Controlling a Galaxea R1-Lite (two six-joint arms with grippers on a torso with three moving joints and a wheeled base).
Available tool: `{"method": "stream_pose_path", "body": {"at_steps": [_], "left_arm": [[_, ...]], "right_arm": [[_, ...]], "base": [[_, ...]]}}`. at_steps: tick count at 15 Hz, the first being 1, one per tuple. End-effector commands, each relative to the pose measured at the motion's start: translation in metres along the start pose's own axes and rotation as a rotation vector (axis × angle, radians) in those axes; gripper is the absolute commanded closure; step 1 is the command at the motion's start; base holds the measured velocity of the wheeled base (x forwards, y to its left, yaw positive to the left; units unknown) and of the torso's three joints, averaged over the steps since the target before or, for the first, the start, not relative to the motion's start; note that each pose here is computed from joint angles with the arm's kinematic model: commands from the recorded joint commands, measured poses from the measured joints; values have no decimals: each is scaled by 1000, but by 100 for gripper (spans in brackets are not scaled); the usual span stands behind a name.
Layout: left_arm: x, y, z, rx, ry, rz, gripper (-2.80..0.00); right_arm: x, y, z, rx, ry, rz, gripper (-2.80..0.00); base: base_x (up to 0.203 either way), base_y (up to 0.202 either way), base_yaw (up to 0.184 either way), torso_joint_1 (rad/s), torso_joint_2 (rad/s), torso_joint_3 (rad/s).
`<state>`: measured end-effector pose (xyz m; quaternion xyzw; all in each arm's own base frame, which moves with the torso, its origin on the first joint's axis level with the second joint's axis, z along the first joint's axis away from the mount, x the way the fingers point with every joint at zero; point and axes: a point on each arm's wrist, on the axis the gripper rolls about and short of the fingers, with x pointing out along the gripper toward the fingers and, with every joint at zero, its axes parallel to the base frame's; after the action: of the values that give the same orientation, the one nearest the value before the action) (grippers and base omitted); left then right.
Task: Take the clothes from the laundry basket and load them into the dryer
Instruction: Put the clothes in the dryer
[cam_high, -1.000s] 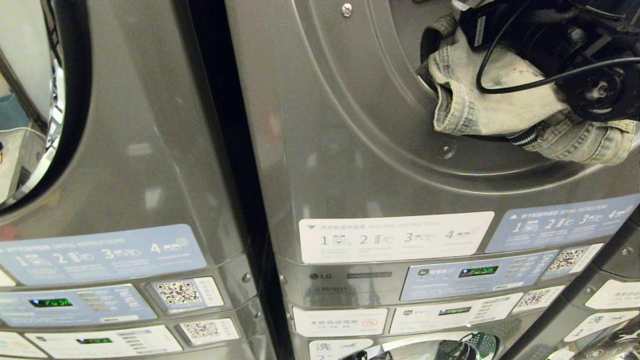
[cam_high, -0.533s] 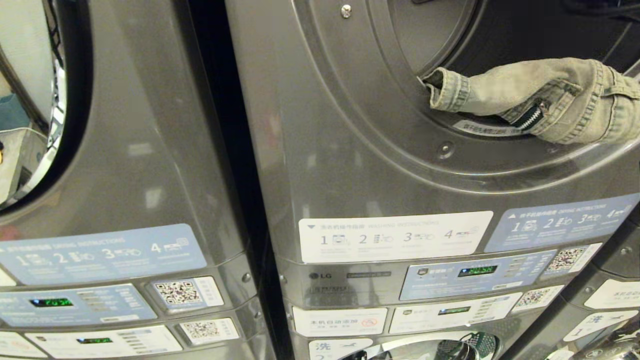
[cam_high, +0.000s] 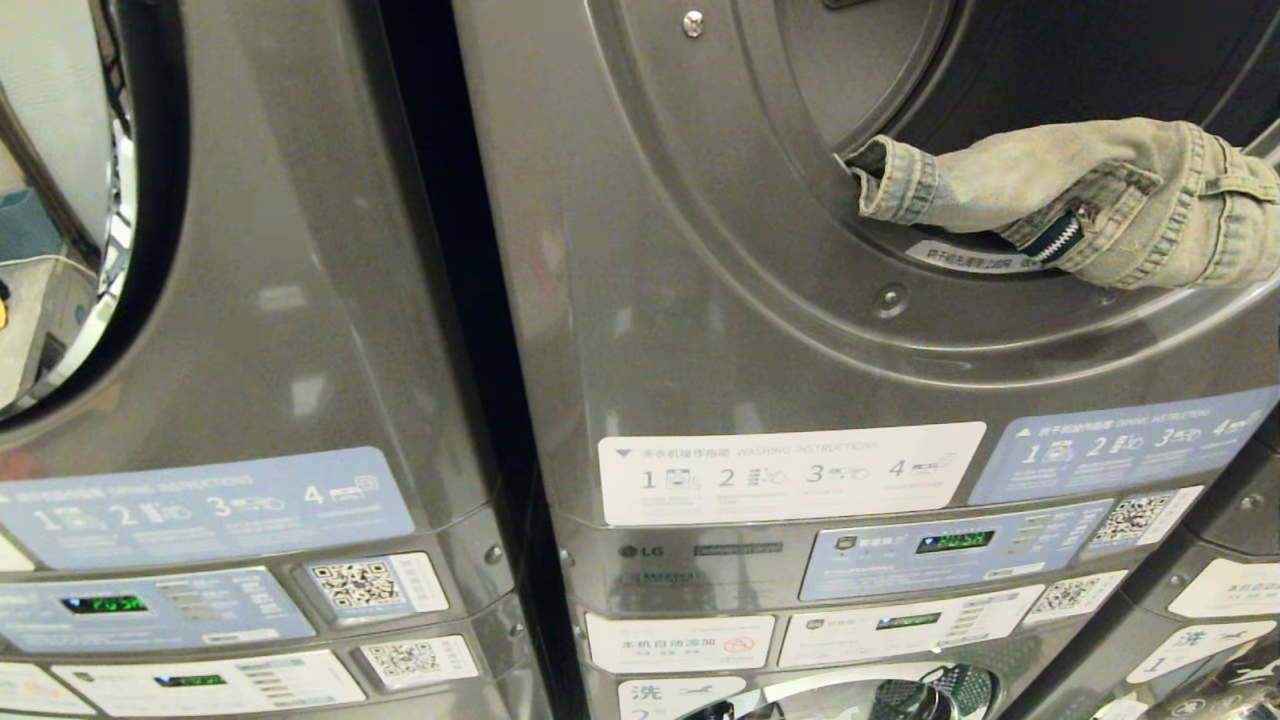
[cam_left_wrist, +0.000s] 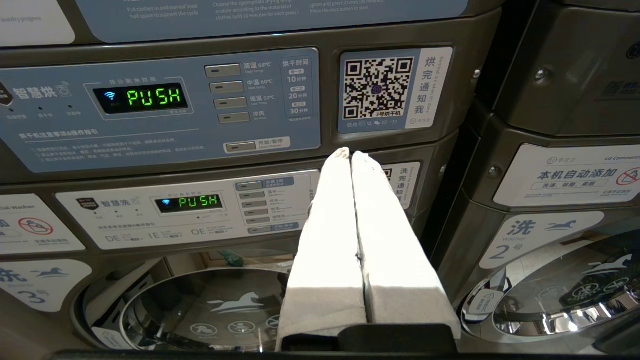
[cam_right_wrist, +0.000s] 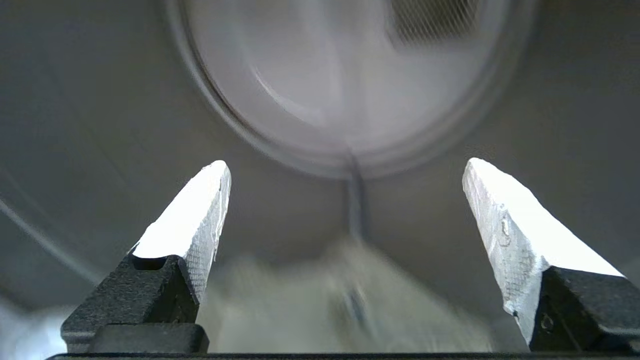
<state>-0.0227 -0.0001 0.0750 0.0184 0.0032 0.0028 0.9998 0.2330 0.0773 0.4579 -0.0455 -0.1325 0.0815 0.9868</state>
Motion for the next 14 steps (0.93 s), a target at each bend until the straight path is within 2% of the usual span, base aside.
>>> {"method": "stream_pose_path", "body": {"at_steps": [1, 4, 7, 11, 14], "left_arm": [[0, 0, 0, 2, 1, 0, 0], [0, 0, 0, -2, 1, 2, 0], [0, 0, 0, 2, 1, 0, 0], [0, 0, 0, 3, 1, 0, 0], [0, 0, 0, 5, 0, -1, 0]], "right_arm": [[-41, -5, 20, 3, 34, 9, -280], [-78, -12, 33, 16, 72, 0, -280], [-122, -19, 31, 33, 195, 24, -280], [-149, -20, 4, 115, 355, 8, -280], [-147, -19, -17, 103, 437, -90, -280]], "base": [[0, 0, 0, 0, 0, 0], [0, 0, 0, 0, 0, 0], [0, 0, 0, 0, 0, 0], [0, 0, 0, 0, 0, 0], [0, 0, 0, 0, 0, 0]]}}
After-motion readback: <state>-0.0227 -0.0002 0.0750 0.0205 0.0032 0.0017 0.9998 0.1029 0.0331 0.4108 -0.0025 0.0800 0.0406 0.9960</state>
